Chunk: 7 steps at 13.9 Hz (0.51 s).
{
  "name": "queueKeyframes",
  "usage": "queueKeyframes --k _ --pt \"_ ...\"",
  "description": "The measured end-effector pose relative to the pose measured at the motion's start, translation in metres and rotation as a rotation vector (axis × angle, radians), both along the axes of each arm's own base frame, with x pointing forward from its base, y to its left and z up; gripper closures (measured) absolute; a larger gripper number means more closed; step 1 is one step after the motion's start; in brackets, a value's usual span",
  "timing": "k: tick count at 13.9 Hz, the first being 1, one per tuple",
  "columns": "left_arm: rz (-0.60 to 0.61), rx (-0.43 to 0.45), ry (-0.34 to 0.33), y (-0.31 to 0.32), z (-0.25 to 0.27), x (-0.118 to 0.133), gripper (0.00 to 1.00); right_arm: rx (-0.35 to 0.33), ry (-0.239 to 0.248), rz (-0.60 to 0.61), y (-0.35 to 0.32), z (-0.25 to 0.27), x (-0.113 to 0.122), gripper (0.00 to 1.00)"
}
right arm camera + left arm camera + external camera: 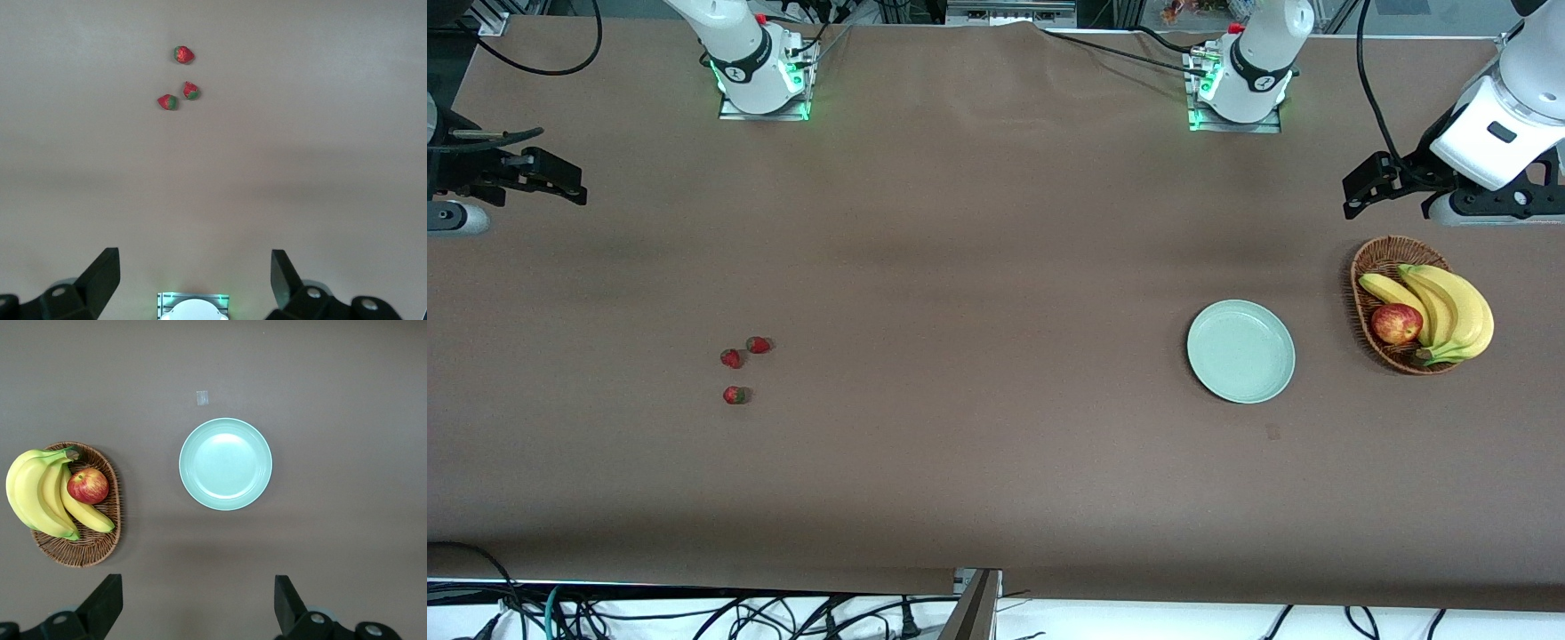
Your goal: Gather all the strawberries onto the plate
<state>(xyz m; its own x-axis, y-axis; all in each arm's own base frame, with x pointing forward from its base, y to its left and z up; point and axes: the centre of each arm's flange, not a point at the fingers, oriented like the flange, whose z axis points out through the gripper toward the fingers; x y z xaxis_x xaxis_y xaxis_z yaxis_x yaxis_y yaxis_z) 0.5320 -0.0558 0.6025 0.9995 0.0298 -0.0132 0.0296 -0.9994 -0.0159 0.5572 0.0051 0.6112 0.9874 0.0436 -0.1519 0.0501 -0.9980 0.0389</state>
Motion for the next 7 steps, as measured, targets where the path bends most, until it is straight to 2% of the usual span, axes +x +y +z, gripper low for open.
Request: queueKeyframes --k 7 --pt "-0.001 0.001 0.009 -0.0006 -0.0008 -0.0006 0.00 0.000 0.000 -0.002 -0.0010 0.0000 0.0000 0.00"
